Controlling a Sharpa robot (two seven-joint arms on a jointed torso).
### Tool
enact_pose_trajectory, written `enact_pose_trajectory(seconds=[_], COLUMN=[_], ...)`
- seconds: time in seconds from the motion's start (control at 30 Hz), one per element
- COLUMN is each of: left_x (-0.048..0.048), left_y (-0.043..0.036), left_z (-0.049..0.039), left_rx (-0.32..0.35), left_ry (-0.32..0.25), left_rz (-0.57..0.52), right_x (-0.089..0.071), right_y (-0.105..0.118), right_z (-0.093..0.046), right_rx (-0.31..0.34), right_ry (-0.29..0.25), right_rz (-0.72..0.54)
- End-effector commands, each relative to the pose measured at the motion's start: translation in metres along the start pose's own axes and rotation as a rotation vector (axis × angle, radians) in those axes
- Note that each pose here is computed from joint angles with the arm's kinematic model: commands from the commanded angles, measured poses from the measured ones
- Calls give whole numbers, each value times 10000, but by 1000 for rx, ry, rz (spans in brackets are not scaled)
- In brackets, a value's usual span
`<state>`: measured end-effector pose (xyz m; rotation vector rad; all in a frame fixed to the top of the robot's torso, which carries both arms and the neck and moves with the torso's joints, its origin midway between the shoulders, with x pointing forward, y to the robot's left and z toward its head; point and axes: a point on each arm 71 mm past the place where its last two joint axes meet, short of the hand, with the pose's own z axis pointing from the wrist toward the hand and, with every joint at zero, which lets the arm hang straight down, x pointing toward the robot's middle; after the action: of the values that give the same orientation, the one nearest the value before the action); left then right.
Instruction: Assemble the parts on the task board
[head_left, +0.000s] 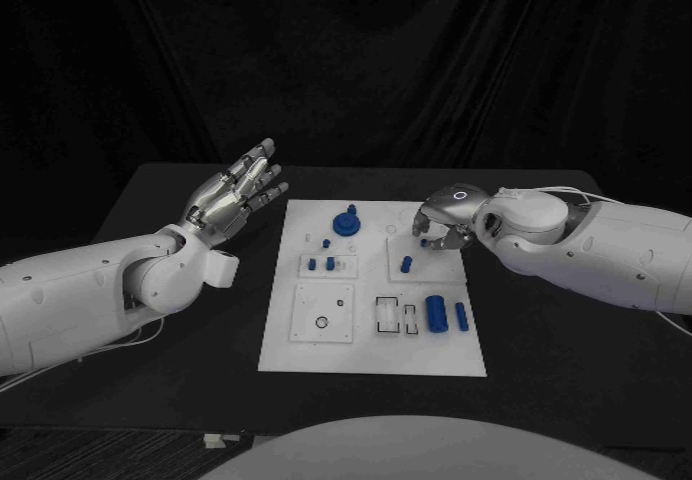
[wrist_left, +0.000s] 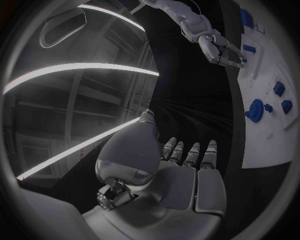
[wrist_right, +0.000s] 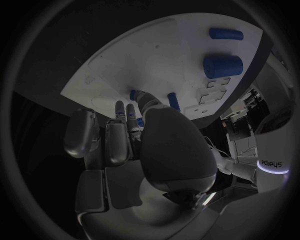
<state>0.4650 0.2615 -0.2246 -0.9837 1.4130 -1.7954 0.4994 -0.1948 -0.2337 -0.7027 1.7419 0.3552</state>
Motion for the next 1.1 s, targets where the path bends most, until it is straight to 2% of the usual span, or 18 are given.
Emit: enact_pose_trajectory(seconds=[0.03, 0.4, 1.1], left_x=[14, -4, 9], left_y=[-105, -104, -80], left_z=[-11, -18, 7], left_rx=[152, 146, 128], left_ry=[20, 24, 36], left_rz=[-19, -23, -31], right_x=[35, 93, 124], right_y=[11, 25, 2], right_z=[7, 18, 0], right_rx=[-6, -13, -14], right_ry=[8, 0, -54], right_rz=[3, 20, 49])
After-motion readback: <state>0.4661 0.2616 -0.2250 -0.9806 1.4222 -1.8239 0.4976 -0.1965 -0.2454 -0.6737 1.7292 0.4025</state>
